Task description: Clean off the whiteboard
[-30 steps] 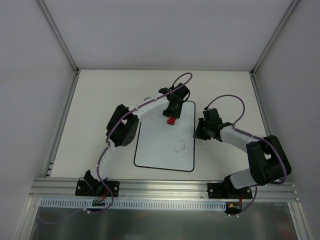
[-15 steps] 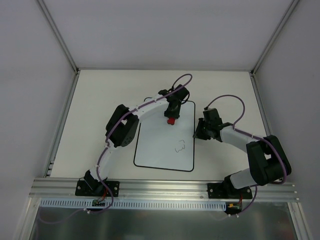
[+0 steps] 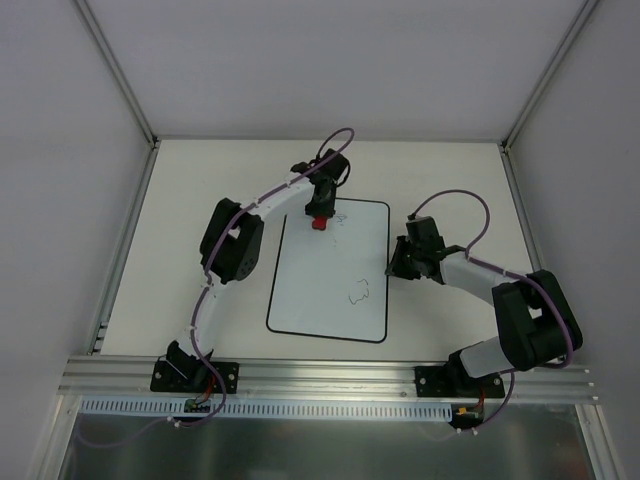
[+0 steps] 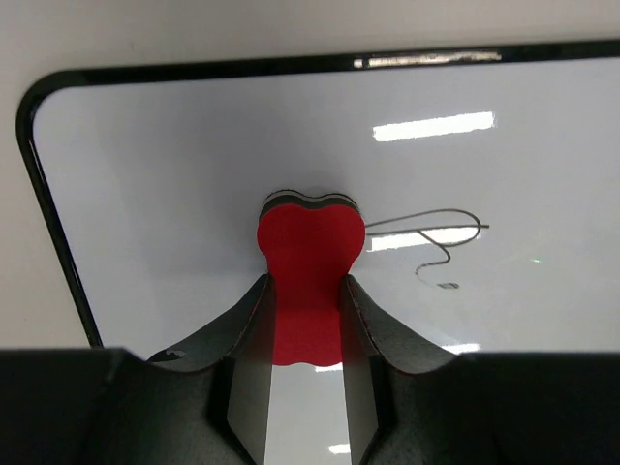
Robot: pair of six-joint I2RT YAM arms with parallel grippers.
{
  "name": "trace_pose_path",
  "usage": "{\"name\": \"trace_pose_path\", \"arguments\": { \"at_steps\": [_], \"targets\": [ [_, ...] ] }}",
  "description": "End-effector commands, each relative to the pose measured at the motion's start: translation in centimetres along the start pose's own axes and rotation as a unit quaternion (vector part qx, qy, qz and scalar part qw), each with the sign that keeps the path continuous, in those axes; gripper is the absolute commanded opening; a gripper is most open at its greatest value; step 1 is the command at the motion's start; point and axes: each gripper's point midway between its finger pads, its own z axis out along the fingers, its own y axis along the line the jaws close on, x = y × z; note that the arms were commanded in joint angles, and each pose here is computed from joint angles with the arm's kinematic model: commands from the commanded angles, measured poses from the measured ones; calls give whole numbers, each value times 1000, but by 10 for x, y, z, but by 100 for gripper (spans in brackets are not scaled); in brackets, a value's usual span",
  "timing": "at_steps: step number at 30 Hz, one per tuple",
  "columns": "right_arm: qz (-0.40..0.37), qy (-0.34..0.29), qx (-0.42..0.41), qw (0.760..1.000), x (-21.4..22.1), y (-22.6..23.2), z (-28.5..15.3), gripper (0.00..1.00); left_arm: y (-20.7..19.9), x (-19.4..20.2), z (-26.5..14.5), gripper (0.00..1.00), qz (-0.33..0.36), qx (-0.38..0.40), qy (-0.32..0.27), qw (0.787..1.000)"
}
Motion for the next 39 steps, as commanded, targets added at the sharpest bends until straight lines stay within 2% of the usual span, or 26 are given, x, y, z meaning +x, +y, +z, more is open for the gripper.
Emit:
{"name": "trace_pose_path", "arguments": {
  "at_steps": [1, 10, 19, 22, 26, 28, 29, 31, 33, 39],
  "targets": [
    [-11, 50, 33, 998, 31, -20, 7, 13, 3, -16, 3, 1, 39, -12, -19, 999],
    [-14, 47, 32, 998, 28, -19, 7, 13, -26, -17, 15, 0, 87, 48, -4, 995],
    [-14, 46, 34, 998, 25, -18, 9, 13, -91, 40, 12, 0, 161, 107, 42, 980],
    [-13, 47, 34, 998, 25, -17, 9, 13, -103, 57, 8, 0, 161, 115, 57, 979],
    [-13, 48, 34, 998, 25, -17, 10, 13, -76, 51, 11, 0, 118, 73, 57, 989],
    [-13, 49, 34, 998, 26, -18, 10, 13, -58, 35, 4, 0, 78, 60, 45, 994],
    [-12, 50, 34, 998, 27, -18, 10, 13, -36, 27, 8, 0, 44, 43, 45, 997],
    [-12, 50, 34, 998, 27, -18, 11, 13, -16, 12, -1, 0, 23, 23, 28, 999],
    [-12, 50, 34, 998, 27, -18, 11, 13, 6, 2, -1, 0, 17, 3, 20, 1000],
    [-11, 49, 33, 998, 27, -18, 10, 13, 21, -21, 7, 0, 23, 3, 7, 1000]
  ]
}}
